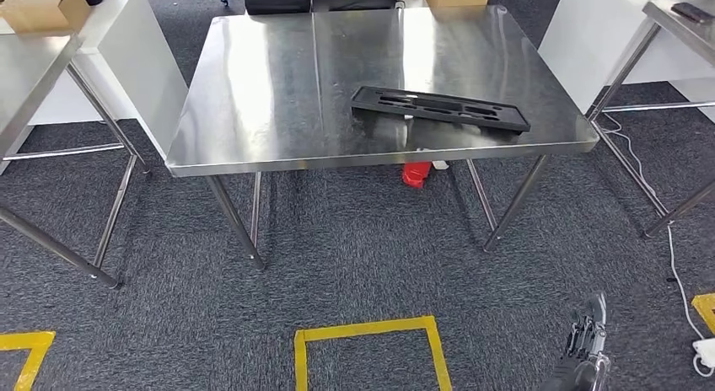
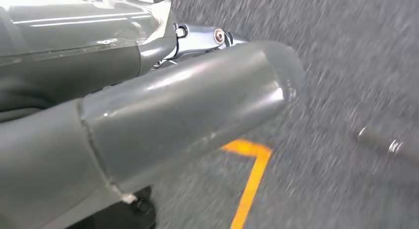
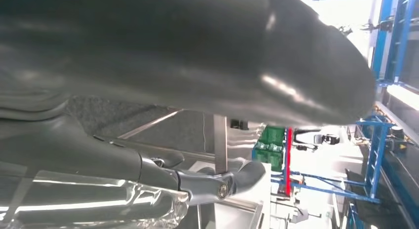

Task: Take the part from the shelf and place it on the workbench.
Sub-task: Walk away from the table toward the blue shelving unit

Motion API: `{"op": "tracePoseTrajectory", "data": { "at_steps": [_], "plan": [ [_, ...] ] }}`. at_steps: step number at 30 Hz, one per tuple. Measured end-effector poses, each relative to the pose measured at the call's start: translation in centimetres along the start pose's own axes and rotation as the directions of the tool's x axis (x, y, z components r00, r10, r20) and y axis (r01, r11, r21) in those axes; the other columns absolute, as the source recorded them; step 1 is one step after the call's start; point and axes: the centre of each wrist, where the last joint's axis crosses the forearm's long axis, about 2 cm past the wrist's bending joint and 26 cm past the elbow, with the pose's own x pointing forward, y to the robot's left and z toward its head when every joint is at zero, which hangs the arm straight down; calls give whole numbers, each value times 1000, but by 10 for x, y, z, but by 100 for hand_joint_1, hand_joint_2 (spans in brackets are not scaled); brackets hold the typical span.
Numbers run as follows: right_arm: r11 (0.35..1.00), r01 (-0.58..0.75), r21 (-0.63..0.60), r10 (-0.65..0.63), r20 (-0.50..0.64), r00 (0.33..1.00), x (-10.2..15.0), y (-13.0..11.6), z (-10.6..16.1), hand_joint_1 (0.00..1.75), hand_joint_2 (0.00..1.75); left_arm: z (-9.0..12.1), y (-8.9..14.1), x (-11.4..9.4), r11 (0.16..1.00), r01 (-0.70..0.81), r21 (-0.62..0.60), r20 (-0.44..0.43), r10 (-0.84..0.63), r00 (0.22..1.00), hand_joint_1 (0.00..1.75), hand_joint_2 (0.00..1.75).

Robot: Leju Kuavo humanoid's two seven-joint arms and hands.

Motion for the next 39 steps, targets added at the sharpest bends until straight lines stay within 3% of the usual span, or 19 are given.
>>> {"op": "tracePoseTrajectory", "data": {
  "at_steps": [39],
  "plan": [
    [999, 29, -12, -29, 0, 1000, 1, -1, -9, 0, 0, -3, -11, 4, 999, 6, -33, -4, -6, 1000, 0, 0]
  ]
}}
